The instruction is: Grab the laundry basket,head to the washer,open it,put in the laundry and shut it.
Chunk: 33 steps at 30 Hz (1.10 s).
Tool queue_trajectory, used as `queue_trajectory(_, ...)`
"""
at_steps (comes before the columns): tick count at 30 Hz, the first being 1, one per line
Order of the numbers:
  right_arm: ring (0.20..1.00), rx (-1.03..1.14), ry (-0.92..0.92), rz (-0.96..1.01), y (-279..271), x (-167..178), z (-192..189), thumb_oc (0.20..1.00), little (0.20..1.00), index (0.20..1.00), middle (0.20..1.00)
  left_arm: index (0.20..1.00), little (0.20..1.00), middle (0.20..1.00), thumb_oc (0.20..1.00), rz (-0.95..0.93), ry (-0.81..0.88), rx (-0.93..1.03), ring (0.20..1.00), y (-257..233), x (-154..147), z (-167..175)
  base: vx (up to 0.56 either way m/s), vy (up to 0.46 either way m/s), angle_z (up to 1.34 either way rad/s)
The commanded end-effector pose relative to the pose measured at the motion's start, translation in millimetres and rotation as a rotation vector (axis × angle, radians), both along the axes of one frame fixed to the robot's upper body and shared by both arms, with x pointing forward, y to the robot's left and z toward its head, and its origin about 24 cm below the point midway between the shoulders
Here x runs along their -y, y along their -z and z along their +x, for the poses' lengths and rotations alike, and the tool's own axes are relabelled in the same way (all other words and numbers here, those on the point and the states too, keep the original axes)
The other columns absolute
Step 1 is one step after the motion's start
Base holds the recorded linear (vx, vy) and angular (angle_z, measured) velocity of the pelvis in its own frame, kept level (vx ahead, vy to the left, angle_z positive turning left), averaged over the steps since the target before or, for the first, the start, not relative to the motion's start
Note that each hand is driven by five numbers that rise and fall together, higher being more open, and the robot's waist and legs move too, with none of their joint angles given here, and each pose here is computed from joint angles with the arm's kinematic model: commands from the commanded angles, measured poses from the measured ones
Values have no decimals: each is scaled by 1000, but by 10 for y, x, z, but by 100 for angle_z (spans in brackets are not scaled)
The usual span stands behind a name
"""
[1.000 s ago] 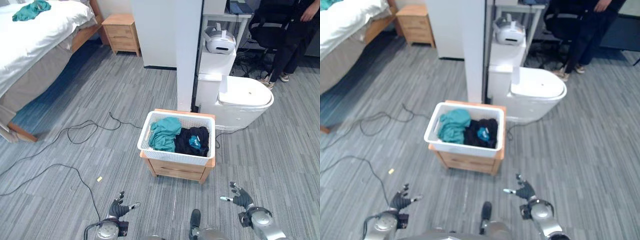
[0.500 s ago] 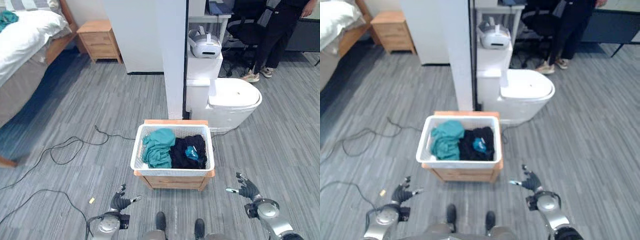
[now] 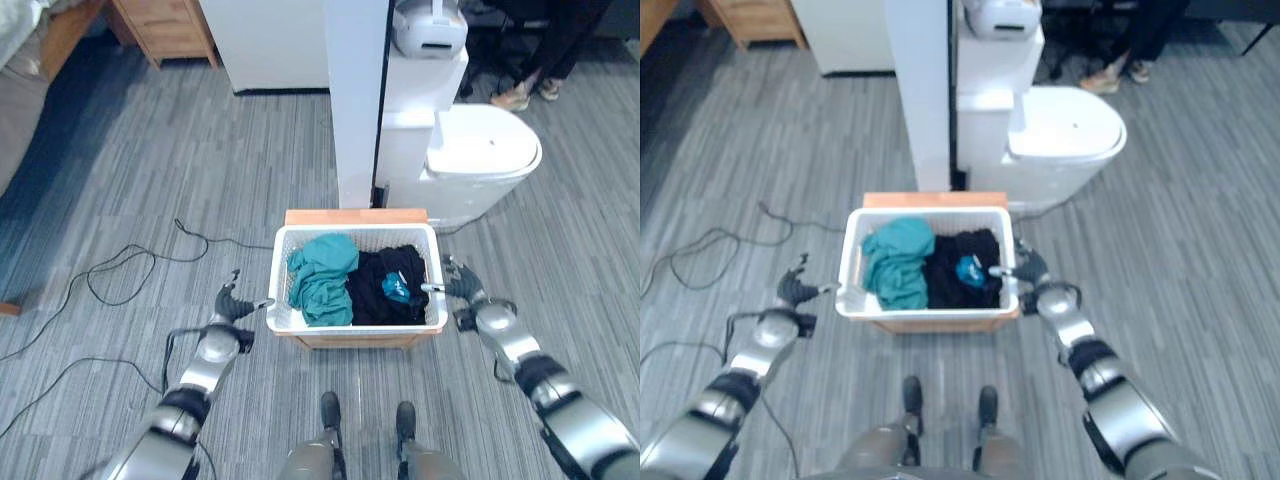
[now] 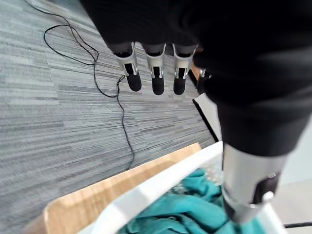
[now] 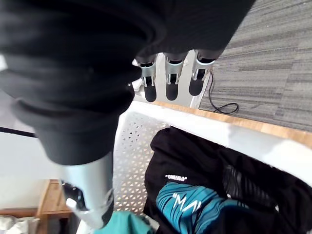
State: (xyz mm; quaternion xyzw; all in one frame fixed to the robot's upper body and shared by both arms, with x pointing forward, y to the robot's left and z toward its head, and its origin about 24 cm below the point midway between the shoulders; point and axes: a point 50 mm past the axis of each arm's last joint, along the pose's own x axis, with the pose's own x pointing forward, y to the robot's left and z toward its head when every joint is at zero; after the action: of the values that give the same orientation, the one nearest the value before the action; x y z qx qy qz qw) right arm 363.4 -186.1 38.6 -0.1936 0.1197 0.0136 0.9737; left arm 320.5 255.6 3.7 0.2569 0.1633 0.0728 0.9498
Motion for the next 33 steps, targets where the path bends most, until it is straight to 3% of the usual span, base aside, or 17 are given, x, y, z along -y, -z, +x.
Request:
queue_trajectory(1, 1000, 89, 54, 50, -322, -35, 203, 1000, 1000, 1000, 1000, 1000, 1000, 1000, 1000, 33, -58, 122, 1000, -391, -108, 257, -44, -7, -15)
queue_trajectory(6, 1000, 67, 100, 98, -393, -155, 304, 1000, 1000, 1000, 1000, 1000, 1000, 1000, 1000, 47, -13, 56, 1000, -323, 132, 359, -16, -9, -6)
queue_trajectory(12, 1000, -6, 98, 152, -87, -237, 156, 1000, 1000, 1000, 1000, 1000, 1000, 1000, 1000, -1, 38, -57, 1000, 90, 384, 149, 4, -27, 1)
queue_trajectory(13, 200, -18, 89, 172, -26, -261, 118, 200, 200, 200, 200, 821, 821, 821, 821, -17, 51, -71, 821, 161, 431, 96, -3, -41, 5)
queue_trajectory(14, 200, -25, 79, 188, 32, -277, 75, 200, 200, 200, 200, 200, 200, 200, 200, -36, 63, -77, 200, 223, 476, 41, -4, -49, 6)
queue_trajectory(21, 200, 17, -27, 340, 205, -456, -227, 200, 200, 200, 200, 200, 200, 200, 200, -198, 106, -13, 200, 342, 661, -234, -12, -82, -2)
queue_trajectory(24, 200, 115, -76, 384, 137, -433, -429, 200, 200, 200, 200, 200, 200, 200, 200, -302, 133, 102, 200, 188, 714, -347, 5, -145, -4)
queue_trajectory(33, 200, 267, -139, 232, -13, -89, -978, 200, 200, 200, 200, 200, 200, 200, 200, -421, 221, 186, 200, 7, 722, -699, -10, -123, -8)
